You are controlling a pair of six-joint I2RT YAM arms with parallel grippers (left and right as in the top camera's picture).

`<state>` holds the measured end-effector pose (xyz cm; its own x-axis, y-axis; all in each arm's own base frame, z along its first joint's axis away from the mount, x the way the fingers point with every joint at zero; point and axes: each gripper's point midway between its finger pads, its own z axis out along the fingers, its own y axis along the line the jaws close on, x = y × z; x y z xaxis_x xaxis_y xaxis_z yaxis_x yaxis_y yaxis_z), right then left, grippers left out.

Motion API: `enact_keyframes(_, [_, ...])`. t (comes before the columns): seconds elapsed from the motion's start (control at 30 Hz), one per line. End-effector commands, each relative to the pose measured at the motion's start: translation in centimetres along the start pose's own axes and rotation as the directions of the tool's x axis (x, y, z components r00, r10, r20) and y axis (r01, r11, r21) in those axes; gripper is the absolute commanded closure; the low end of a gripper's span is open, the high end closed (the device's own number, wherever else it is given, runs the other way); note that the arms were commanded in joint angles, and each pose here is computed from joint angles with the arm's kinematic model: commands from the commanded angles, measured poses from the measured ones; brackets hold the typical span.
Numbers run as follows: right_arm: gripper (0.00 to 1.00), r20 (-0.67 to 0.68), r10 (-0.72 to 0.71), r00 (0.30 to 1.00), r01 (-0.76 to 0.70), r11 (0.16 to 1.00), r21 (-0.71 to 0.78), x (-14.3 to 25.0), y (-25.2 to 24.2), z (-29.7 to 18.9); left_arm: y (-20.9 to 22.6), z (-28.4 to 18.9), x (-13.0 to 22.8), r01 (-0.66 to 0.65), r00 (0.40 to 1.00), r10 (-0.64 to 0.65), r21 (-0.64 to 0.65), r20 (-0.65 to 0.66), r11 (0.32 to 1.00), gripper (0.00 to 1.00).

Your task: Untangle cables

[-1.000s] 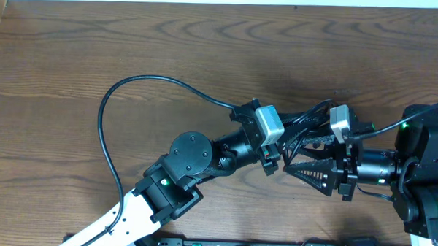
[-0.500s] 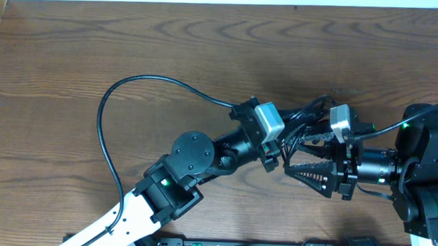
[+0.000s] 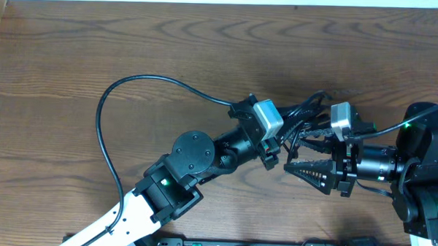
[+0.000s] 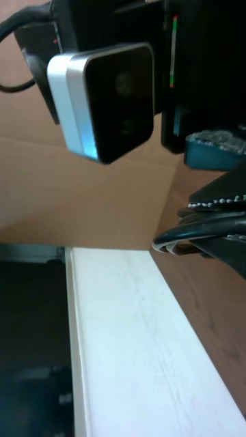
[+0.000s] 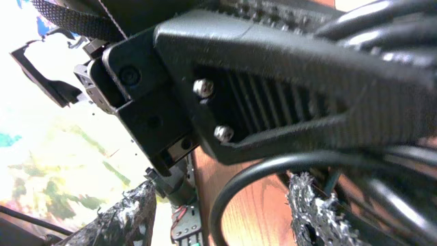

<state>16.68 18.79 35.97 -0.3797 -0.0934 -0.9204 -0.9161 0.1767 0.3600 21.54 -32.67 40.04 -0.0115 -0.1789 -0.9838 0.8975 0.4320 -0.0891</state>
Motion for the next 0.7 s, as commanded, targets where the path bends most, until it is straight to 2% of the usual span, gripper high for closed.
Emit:
enact_keyframes(0.0, [0.43, 0.007, -0.022, 1.000, 0.023, 0.999, -0.031, -0.31, 0.69, 0.01, -1.63, -0.09, -1.49, 0.016, 0.999, -0.019, 0.094, 0.035, 0.995, 0.93])
enact_keyframes(0.13, [0.54, 0.007, -0.021, 1.000, 0.022, 0.999, -0.033, -0.30, 0.72, 0.02, -2.17, -0.16, -1.61, 0.012, 0.999, -0.017, 0.125, 0.039, 0.992, 0.93])
enact_keyframes(0.37, [0.51, 0.001, -0.034, 0.999, 0.034, 0.997, -0.066, -0.25, 1.41, 0.39, -2.45, -0.06, -1.34, 0.014, 0.999, -0.018, 0.141, 0.030, 0.990, 0.93])
enact_keyframes(0.43, [0.66, 0.001, -0.048, 0.999, 0.048, 0.996, -0.070, -0.35, 1.52, 0.52, -2.54, 0.04, -1.14, 0.015, 1.000, -0.019, 0.149, 0.025, 0.989, 0.93])
enact_keyframes(0.53, [0.94, -0.003, -0.052, 0.999, 0.052, 0.998, -0.038, -0.32, 0.98, 0.59, -2.57, 0.09, -1.00, 0.016, 1.000, -0.020, 0.151, 0.021, 0.988, 0.92])
enact_keyframes(0.57, [0.99, -0.004, -0.052, 0.999, 0.051, 0.998, -0.030, -0.30, 0.84, 0.59, -2.55, 0.09, -1.00, 0.016, 1.000, -0.020, 0.150, 0.021, 0.989, 0.92])
enact_keyframes(0.67, [0.99, -0.004, -0.053, 0.999, 0.053, 0.998, -0.031, -0.31, 0.86, 0.58, -2.36, 0.06, -1.11, 0.015, 1.000, -0.019, 0.141, 0.024, 0.990, 0.93])
